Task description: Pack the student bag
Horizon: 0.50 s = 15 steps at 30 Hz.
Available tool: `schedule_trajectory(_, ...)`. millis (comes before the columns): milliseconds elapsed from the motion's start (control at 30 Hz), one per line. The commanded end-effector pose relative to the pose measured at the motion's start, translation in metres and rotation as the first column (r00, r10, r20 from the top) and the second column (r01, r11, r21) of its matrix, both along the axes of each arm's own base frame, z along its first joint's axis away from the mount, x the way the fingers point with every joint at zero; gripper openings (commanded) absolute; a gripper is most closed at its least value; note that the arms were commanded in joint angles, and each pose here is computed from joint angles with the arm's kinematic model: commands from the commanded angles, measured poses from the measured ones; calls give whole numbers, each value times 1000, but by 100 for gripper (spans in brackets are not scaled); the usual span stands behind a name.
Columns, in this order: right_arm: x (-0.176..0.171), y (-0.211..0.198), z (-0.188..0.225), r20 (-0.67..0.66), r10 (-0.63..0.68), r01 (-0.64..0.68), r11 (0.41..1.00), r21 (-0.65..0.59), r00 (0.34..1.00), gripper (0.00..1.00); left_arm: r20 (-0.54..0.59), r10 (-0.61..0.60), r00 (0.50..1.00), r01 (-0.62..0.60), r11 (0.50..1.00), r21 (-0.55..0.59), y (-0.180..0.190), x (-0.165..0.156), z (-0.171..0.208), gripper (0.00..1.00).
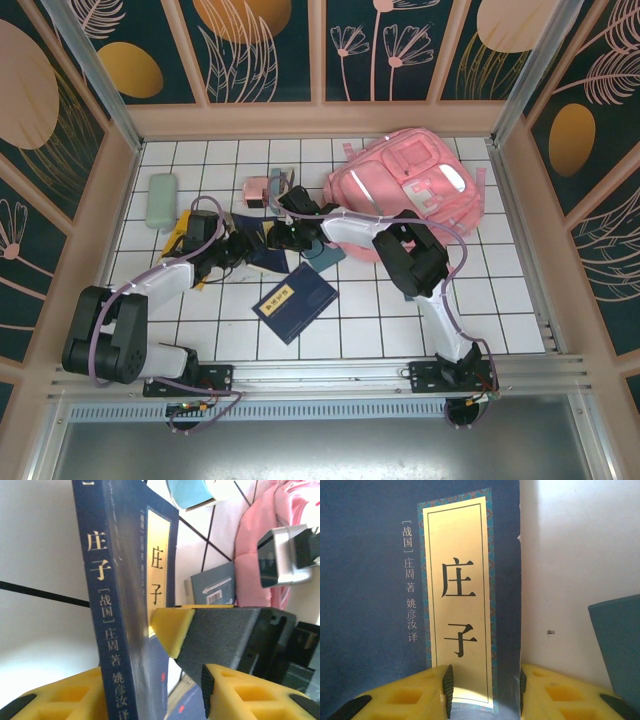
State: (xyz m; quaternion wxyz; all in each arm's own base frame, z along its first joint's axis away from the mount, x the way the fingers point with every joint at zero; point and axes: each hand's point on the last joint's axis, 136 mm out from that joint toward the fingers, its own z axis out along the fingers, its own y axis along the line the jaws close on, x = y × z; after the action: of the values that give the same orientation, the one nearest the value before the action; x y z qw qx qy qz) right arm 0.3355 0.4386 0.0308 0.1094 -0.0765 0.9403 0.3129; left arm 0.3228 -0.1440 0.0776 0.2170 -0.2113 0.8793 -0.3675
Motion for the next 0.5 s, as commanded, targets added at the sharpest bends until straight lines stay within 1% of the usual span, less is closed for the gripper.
schedule_trajectory(0,-17,2,-20,-62,28,-28,1000,-9,998,40,24,-6,1000,7,999,-46,-6,4,8,44)
schedule_trajectory(167,-11,1,-7,-32,21,-21,1000,-2,999,40,-36,18,999,-15,997,79,10,0,-8,28)
schedule_trajectory(267,-4,6,18,27,41,-42,999,23,999,40,-28,41,999,-36,987,157,23,-1,-6,16)
schedule_trajectory(333,1,5,39,87,50,-52,998,20,995,41,-11,55,998,-52,979,196,30,-2,0,5)
schedule_trajectory(367,4,3,48,114,50,-52,999,12,992,41,-2,55,998,-54,978,203,31,-1,4,1)
schedule_trajectory(467,15,-11,77,218,50,-44,998,-34,975,41,40,54,998,-61,977,202,31,3,19,0)
